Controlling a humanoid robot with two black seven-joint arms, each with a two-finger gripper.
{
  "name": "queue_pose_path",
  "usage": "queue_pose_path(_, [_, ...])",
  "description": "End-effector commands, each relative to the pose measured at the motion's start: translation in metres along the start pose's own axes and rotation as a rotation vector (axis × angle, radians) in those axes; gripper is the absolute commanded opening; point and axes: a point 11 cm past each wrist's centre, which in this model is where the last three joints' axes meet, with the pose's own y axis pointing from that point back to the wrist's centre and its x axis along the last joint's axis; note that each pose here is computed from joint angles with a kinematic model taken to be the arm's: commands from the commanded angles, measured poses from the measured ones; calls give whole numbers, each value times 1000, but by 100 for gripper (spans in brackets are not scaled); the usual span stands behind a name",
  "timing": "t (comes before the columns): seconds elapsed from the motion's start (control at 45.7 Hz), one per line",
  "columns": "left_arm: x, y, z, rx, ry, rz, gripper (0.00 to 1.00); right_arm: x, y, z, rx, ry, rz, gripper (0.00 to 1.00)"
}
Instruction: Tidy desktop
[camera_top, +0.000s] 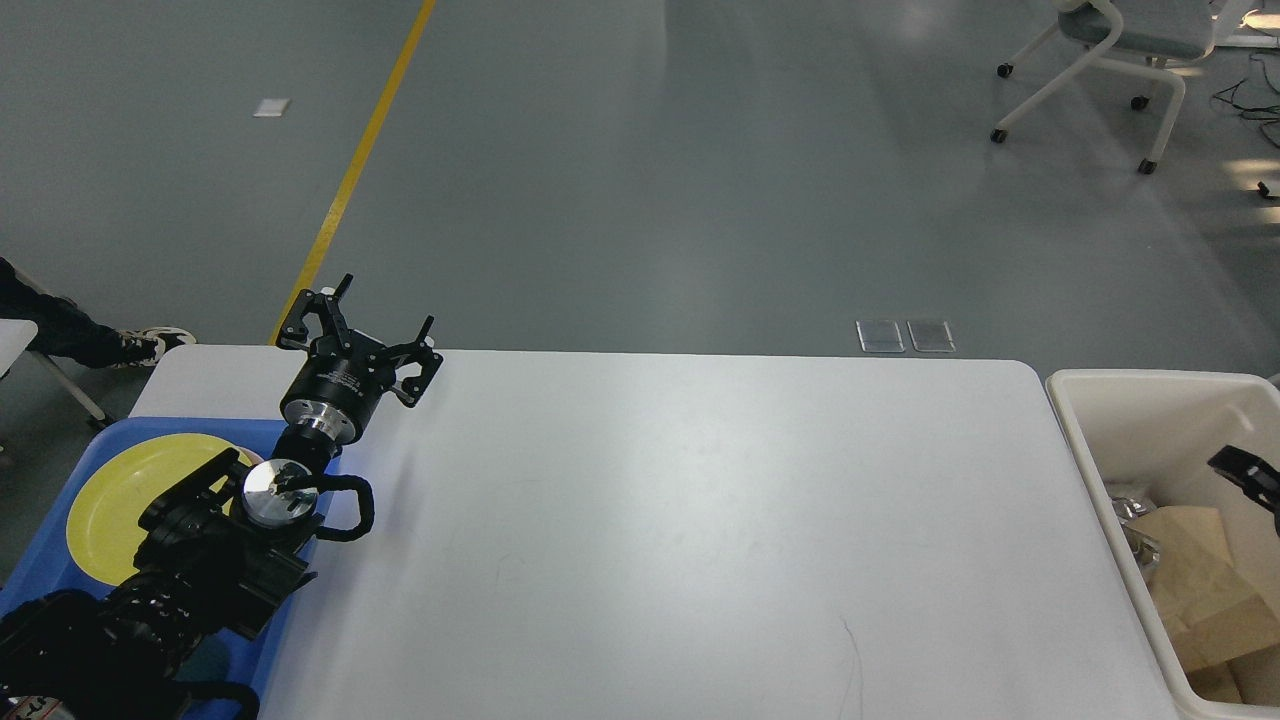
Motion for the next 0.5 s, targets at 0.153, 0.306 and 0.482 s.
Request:
queue_pose_path(0.153, [0, 0, 0, 1, -1, 1, 96, 25, 6, -138, 378, -624, 46, 100])
queue_pose_path(0.306, [0, 0, -1, 0, 2, 0, 96, 18, 17, -201, 583, -930, 0, 100])
queue_pose_path(0.482, [0, 0, 0, 1, -1, 0, 96, 5, 31, -236, 814, -1154, 22, 100])
